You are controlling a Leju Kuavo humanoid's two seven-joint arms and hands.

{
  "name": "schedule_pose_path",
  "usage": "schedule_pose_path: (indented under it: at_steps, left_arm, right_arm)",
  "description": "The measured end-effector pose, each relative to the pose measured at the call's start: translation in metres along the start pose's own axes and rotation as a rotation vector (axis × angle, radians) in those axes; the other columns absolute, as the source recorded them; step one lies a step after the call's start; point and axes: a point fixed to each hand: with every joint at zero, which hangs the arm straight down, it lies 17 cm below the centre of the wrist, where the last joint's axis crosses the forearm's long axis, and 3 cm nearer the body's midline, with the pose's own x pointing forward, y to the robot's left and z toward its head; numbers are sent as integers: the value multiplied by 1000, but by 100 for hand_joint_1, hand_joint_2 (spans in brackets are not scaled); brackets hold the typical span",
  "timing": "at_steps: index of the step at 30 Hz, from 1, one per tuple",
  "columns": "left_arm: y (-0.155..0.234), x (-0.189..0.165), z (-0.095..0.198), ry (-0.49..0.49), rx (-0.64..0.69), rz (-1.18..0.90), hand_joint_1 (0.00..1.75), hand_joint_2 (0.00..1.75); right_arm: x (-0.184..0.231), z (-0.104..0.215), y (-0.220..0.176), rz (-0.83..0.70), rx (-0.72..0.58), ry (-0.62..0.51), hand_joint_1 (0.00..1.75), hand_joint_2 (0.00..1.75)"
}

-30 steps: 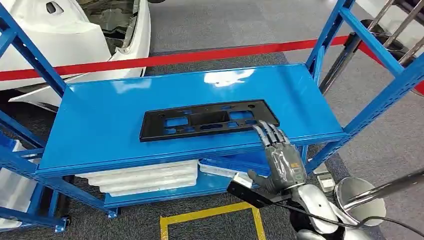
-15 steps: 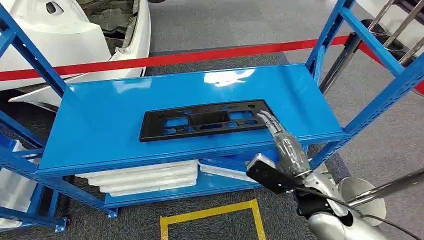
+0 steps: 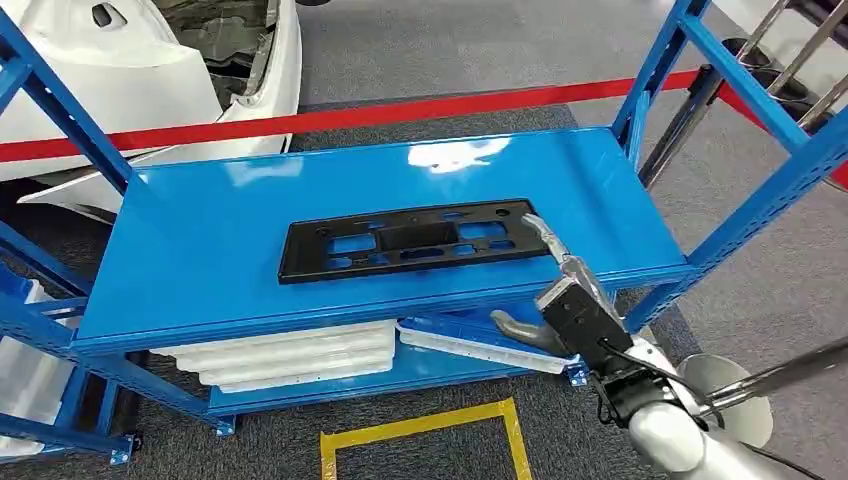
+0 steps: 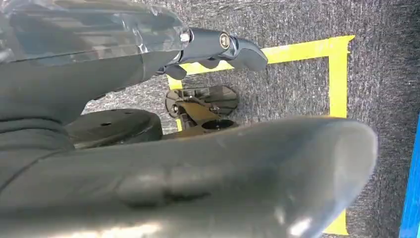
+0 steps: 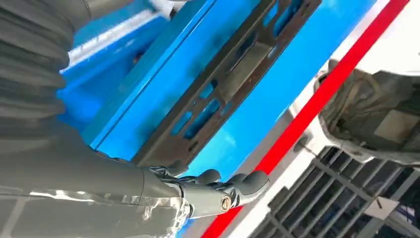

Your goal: Take the parts from the cabinet and place them on the table.

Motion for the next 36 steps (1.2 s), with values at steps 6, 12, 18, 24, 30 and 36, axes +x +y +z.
schedule_pose_path:
  at_steps: [6,12,18,24,30,36]
  left_arm:
    - [0,0,0,2,3,5,0,0]
    - [0,0,0,4,0,15,0,0]
    - [-1,1,0,4,-7,28,0,0]
    - [0,0,0,7,0,37,0,0]
    - [0,0,0,8,3,43,0,0]
    - [0,0,0,9,4,44,0,0]
  right_arm:
    - [5,-8,4,-163,44,-12,0,175]
    - [-12,-17,14,-156,140,86,0,175]
    - [-41,-20,20,48,299,238,0,175]
    - [-57,-31,-6,315,307,299,0,175]
    - [-70,-31,-15,525,357,322,0,175]
    - [-73,-29,-8,613,428,310,0,175]
